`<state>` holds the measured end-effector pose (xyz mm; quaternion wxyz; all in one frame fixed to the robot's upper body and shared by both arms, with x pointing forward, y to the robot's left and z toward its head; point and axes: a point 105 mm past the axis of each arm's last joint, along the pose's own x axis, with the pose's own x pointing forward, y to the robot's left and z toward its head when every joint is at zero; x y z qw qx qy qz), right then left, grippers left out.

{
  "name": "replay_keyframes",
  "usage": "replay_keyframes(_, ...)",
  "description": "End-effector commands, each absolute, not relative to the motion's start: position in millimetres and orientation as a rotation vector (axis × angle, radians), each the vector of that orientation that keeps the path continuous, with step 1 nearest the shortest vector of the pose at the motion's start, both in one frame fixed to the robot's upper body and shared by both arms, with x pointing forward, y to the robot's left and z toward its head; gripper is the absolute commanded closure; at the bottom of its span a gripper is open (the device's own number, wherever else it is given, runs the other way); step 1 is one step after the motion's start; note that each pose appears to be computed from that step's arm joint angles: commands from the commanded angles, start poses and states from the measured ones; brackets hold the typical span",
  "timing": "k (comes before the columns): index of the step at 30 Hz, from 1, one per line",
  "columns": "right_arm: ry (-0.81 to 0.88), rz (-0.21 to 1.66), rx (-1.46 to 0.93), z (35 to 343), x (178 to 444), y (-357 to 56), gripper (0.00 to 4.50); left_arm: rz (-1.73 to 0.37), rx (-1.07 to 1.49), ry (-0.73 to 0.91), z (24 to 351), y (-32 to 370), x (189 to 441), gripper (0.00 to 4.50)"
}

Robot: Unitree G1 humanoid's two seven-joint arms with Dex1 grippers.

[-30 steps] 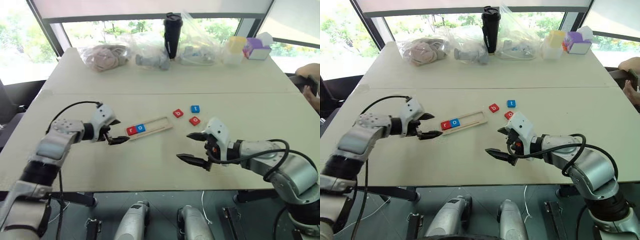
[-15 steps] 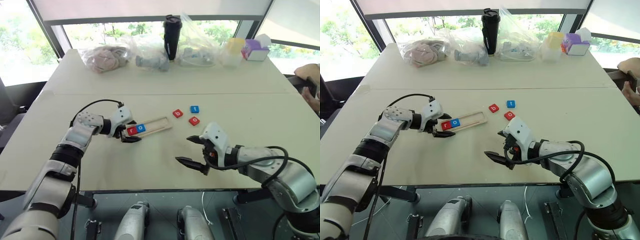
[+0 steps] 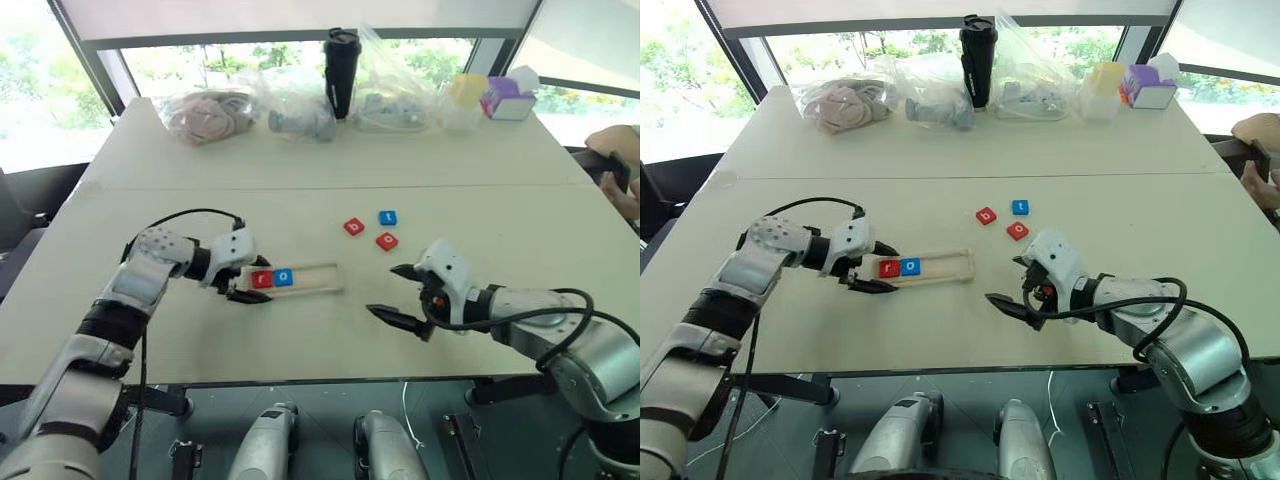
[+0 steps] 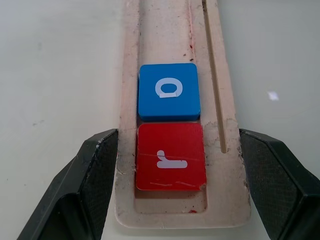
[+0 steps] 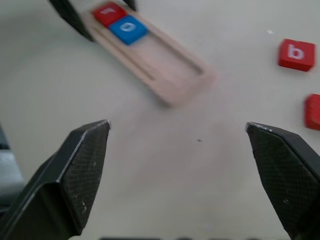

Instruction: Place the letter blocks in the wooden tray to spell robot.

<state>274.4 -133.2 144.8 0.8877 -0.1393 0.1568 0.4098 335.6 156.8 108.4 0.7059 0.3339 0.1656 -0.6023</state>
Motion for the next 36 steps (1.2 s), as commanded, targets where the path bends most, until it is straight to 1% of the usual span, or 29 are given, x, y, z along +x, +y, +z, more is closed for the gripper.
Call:
replay_keyframes(1, 0.232, 0.742, -0.268, 161, 297, -142, 0.0, -1.363, 0.801, 0.373, 110, 159, 328, 1.36)
replay_keyframes(4, 0.206, 0.69, -0.217, 164, 312, -140, 0.0, -1.335, 0.787, 0.369, 110, 160, 329, 1.36)
replay_keyframes(6, 0.2, 0.677, -0.203, 164, 320, -135, 0.0, -1.328, 0.778, 0.376, 108, 161, 328, 0.31)
replay_keyframes(7, 0.196, 0.674, -0.2, 164, 323, -133, 0.0, -1.326, 0.775, 0.379, 107, 161, 328, 0.07)
replay_keyframes(11, 0.18, 0.674, -0.199, 166, 341, -120, 0.0, -1.29, 0.755, 0.374, 107, 162, 330, 0.07)
replay_keyframes(15, 0.195, 0.641, -0.178, 161, 374, -105, 0.0, -1.231, 0.748, 0.399, 115, 179, 331, 0.07)
replay_keyframes(17, 0.221, 0.643, -0.161, 155, 386, -98, 0.0, -1.201, 0.706, 0.383, 128, 183, 331, 0.07)
replay_keyframes(20, 0.277, 0.641, -0.206, 141, 407, -90, 0.0, -1.107, 0.534, 0.335, 162, 201, 319, 0.07)
replay_keyframes(24, 0.303, 0.644, -0.235, 135, 417, -93, 0.0, -1.056, 0.381, 0.305, 181, 207, 303, 0.07)
replay_keyframes(26, 0.324, 0.646, -0.255, 132, 422, -92, 0.0, -1.015, 0.279, 0.246, 199, 209, 291, 0.07)
replay_keyframes(28, 0.343, 0.639, -0.263, 129, 428, -89, 0.0, -0.978, 0.236, 0.205, 211, 208, 279, 0.07)
replay_keyframes(32, 0.36, 0.646, -0.227, 128, 436, -83, 0.0, -0.923, 0.205, 0.175, 216, 201, 271, 0.07)
replay_keyframes(35, 0.374, 0.656, -0.204, 126, 439, -76, 0.0, -0.889, 0.184, 0.178, 210, 199, 270, 0.07)
replay_keyframes(36, 0.378, 0.661, -0.198, 126, 439, -74, 0.26, -0.882, 0.18, 0.183, 207, 198, 270, 0.02)
